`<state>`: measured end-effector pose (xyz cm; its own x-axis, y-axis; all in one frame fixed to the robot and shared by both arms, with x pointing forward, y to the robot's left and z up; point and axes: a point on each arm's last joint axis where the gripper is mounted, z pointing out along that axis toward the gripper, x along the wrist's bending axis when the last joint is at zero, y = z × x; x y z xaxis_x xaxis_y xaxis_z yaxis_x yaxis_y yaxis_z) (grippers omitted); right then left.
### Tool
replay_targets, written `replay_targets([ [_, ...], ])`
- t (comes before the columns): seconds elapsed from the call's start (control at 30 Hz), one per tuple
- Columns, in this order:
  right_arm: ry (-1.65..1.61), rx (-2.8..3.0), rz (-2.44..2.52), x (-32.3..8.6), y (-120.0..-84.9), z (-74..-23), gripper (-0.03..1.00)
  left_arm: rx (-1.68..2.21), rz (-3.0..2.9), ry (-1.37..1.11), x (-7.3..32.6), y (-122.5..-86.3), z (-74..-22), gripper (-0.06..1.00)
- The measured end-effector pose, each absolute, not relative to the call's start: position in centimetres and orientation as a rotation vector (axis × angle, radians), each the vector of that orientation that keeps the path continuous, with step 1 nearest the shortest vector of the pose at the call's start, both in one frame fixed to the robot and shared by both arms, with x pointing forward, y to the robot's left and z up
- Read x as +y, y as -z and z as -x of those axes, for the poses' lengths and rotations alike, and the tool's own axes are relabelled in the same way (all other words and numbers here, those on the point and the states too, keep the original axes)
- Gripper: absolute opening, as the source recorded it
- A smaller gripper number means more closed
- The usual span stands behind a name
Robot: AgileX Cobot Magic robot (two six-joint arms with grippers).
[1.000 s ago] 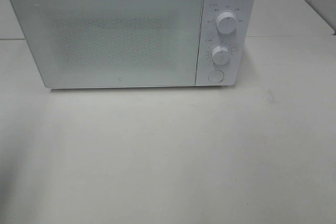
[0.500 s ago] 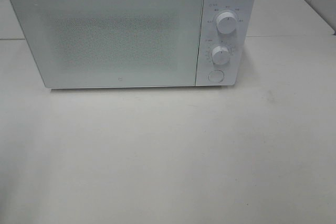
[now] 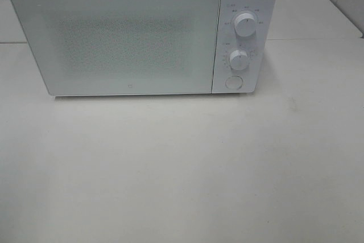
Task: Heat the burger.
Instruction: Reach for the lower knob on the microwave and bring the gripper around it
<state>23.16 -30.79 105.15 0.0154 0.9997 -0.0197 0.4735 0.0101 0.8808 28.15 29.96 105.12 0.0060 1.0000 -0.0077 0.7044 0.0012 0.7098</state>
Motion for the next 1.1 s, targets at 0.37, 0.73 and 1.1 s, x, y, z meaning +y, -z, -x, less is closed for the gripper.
replay_targets([
  [0.37, -0.908, 1.553, -1.559, -30.8, -105.1, -23.2, 0.76, 1.601, -1.613, -0.889, 29.8, -105.7, -24.7, 0.99],
  [0.73, -0.908, 1.553, -1.559, -30.8, -105.1, -23.2, 0.76, 1.528, -1.545, -0.948, 29.7, -105.7, -23.1, 0.99],
  [1.1, -0.908, 1.553, -1.559, -30.8, -105.1, -23.2, 0.76, 1.516, -1.536, -0.911, 29.4, -105.7, -23.1, 0.99],
])
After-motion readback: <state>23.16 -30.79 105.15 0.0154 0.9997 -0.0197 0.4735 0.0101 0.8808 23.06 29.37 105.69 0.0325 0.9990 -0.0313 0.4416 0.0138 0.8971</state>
